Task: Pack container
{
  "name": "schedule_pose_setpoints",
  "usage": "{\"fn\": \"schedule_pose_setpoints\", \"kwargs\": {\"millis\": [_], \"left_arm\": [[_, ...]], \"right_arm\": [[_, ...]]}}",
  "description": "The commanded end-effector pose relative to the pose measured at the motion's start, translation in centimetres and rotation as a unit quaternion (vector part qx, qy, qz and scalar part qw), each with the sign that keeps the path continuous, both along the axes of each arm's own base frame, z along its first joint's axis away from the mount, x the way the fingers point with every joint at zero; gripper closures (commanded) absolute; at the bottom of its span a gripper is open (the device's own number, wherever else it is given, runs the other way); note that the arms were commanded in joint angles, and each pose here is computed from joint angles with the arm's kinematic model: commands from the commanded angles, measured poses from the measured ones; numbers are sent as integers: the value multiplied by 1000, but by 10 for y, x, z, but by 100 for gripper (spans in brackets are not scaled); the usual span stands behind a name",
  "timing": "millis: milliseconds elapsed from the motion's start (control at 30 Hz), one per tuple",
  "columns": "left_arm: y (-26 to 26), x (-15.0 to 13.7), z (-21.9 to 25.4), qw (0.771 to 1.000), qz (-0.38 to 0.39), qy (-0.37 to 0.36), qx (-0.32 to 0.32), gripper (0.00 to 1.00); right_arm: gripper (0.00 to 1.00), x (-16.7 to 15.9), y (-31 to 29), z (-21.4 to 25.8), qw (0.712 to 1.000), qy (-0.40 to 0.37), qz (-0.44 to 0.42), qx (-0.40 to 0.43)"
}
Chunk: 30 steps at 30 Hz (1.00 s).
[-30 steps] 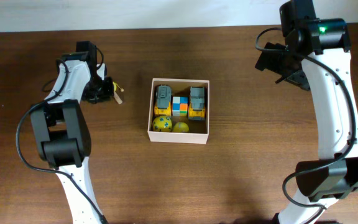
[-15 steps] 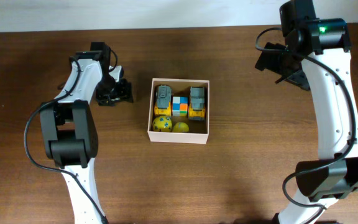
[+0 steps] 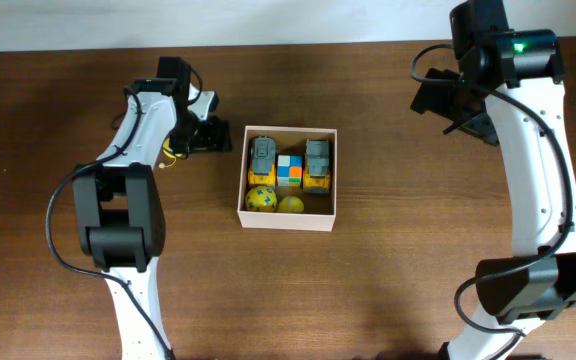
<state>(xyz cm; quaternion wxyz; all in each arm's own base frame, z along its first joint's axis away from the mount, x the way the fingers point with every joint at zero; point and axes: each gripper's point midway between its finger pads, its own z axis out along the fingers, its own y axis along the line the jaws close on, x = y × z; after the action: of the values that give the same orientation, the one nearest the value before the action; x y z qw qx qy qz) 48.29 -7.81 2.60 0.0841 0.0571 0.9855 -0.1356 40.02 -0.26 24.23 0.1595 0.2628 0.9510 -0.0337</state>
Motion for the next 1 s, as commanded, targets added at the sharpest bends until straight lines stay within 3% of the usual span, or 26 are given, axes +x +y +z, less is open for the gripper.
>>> {"fn": "schedule_pose_setpoints", "kwargs": {"millis": [0, 333, 600, 667, 733, 967], "left_arm": [[0, 17, 27, 999, 11, -45, 8, 23], [12, 35, 28, 985, 6, -98, 139, 23], [16, 51, 33, 979, 5, -132, 155, 22], [18, 50, 30, 979, -3, -129, 158, 22], [20, 48, 25, 980, -3, -121, 159, 15], [21, 37, 11, 981, -19, -100, 165, 15]], "right_arm": [[1, 0, -3, 5, 1000, -8, -9, 1], [1, 0, -3, 5, 1000, -8, -9, 1], [1, 0, -3, 5, 1000, -8, -9, 1], [1, 0, -3, 5, 1000, -8, -9, 1], [1, 0, -3, 5, 1000, -8, -9, 1], [1, 0, -3, 5, 1000, -8, -9, 1]]}}
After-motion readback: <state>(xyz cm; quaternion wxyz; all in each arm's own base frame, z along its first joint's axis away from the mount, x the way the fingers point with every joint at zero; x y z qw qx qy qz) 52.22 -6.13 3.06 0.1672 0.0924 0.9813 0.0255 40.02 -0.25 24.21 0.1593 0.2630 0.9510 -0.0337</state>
